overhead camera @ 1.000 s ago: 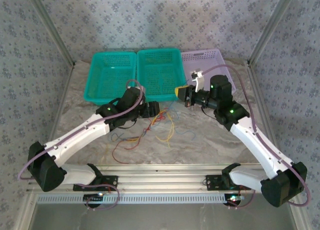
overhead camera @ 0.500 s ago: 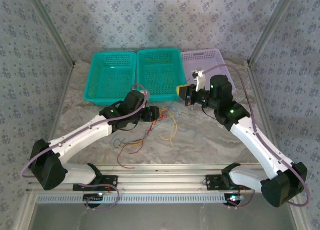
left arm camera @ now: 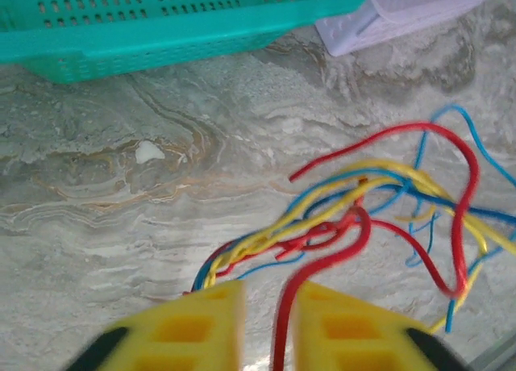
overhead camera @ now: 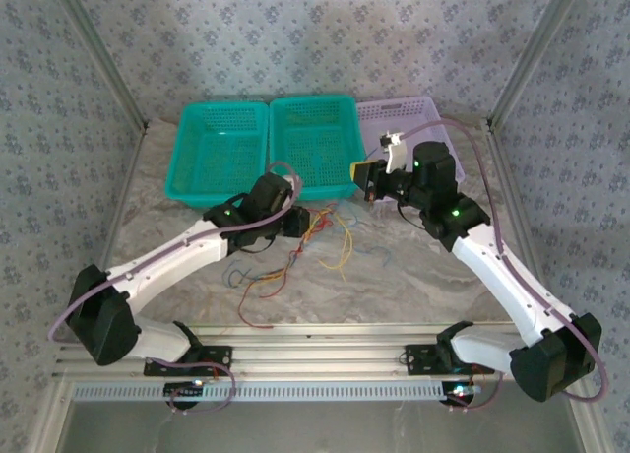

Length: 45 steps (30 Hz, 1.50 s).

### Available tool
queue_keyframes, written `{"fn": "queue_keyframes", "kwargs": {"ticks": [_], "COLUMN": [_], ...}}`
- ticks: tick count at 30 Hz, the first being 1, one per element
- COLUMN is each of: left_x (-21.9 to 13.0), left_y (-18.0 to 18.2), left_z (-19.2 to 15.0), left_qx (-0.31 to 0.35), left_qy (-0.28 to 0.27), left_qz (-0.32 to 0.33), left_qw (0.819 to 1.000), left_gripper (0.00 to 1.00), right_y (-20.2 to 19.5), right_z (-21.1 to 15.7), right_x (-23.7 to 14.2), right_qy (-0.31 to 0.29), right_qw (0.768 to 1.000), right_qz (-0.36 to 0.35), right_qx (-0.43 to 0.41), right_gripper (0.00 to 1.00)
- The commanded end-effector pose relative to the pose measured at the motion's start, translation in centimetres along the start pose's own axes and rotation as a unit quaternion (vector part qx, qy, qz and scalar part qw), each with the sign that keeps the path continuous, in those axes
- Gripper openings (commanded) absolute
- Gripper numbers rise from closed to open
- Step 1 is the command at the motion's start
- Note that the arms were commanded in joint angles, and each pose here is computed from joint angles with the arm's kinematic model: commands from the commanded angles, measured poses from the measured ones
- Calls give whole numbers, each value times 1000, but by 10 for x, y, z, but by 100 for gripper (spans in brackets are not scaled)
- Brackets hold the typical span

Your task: Untangle the cables

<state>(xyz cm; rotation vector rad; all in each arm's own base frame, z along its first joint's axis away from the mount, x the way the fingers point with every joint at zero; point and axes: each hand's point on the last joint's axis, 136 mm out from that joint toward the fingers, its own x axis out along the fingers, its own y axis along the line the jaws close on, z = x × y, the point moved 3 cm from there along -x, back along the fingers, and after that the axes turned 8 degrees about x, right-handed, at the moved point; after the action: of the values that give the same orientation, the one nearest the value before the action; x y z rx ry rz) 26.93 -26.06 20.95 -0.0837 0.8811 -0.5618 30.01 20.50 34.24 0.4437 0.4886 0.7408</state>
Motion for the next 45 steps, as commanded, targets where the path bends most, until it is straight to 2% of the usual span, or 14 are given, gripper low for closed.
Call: {"fn": "queue_keyframes", "kwargs": {"ticks": [1, 4, 6, 11, 14, 18, 23, 27, 31, 38, 45], "left_x": [-7, -18, -32, -90, -128, -170, -203, -214, -229, -226, -216], "left_y": [7, 12, 12, 10, 9, 2, -2, 2, 8, 15, 16], "left_z": [24, 43, 59, 107, 128, 146, 154, 157, 159, 155, 146], "left_qx": [9, 11, 17, 32, 31, 33, 34, 30, 21, 12, -1], "left_qy": [-15, -27, -41, -101, -132, -166, -191, -200, -216, -218, -214], "left_qz": [10, 16, 20, 37, 37, 29, 25, 34, 40, 46, 31], "left_qw": [1000, 999, 999, 994, 990, 985, 981, 979, 975, 975, 976], "left_gripper": [2, 0, 0, 0, 0, 0, 0, 0, 0, 0, 0], "right_y": [9, 0, -16, -88, -126, -154, -176, -183, -196, -211, -194], "right_z": [21, 25, 24, 9, -5, -23, -45, -56, -74, -96, -94], "right_x": [-10, -13, -16, -27, -35, -44, -46, -48, -55, -63, -58], "right_qy": [-32, -42, -53, -65, -70, -73, -67, -67, -54, -34, -34], "right_qw": [999, 999, 997, 972, 954, 934, 919, 912, 895, 876, 894], "right_qz": [5, -19, -63, -217, -272, -325, -359, -372, -414, -459, -432], "right_qx": [-6, -3, 3, 58, 105, 126, 149, 159, 157, 141, 109], "right_gripper": [0, 0, 0, 0, 0, 0, 0, 0, 0, 0, 0]}}
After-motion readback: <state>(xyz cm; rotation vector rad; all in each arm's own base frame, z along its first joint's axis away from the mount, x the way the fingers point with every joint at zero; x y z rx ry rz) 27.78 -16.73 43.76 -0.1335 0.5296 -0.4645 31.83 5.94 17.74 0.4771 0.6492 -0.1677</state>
